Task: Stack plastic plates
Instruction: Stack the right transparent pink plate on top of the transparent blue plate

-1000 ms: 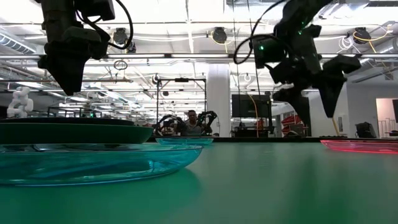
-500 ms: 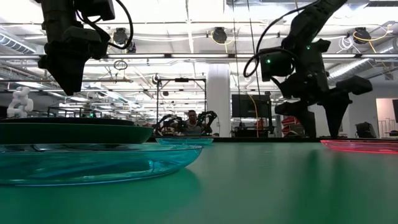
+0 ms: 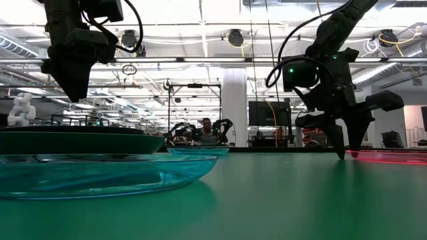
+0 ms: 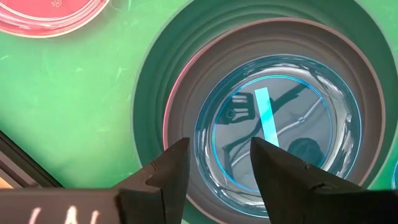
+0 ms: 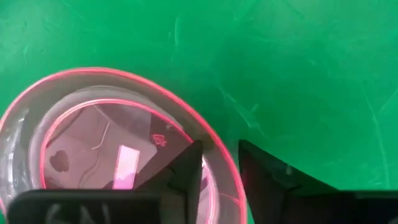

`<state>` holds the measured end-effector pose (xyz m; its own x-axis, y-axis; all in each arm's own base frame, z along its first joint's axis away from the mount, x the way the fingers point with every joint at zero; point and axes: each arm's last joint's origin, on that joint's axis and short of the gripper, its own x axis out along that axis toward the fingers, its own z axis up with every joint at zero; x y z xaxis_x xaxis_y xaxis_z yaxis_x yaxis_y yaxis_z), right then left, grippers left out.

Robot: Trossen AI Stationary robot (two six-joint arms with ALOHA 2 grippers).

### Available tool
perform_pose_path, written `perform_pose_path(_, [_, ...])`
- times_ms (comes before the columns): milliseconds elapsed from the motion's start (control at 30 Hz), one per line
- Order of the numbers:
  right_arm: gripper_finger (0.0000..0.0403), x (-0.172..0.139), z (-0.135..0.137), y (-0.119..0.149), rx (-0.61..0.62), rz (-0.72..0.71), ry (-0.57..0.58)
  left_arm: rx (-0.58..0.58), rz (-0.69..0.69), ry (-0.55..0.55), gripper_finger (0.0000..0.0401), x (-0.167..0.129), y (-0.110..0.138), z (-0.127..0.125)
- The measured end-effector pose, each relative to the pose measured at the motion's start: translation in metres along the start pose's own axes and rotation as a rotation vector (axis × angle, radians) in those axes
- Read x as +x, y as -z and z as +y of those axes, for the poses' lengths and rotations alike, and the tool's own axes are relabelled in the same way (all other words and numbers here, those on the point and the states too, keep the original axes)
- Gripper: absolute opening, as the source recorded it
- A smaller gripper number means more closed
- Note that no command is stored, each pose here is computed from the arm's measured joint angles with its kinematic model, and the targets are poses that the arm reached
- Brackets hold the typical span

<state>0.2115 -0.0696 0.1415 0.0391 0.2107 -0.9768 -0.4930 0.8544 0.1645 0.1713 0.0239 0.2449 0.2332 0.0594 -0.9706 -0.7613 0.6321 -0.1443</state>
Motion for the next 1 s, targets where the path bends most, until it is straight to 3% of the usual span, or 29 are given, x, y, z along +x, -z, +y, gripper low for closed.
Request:
perform_pose_path(333, [0.0008,0.000,0.001,0.001,0.024,0.001,-0.014,0.000,0.000,0.000,0.0175,0.000,0.000,0.000])
perform_pose_path(600, [0.0002,-0.004,0.002,-0.003,0.126,-0.044,-0.071,-0.009,0.000,0.000,0.0175,0.000,0.000,0.000])
perform_pose_path(800, [0.0001,-0.027,-0.005,-0.017,0.279,-0.100,-0.087,-0.043,-0.027,0.015,0.0175,-0.009,-0.004,-0.003])
perform_pose_path(1000, [0.0001,-0.058,-0.017,-0.037,0.512,-0.198,-0.057,-0.055,-0.172,0.026,0.0175,-0.038,-0.017,-0.011])
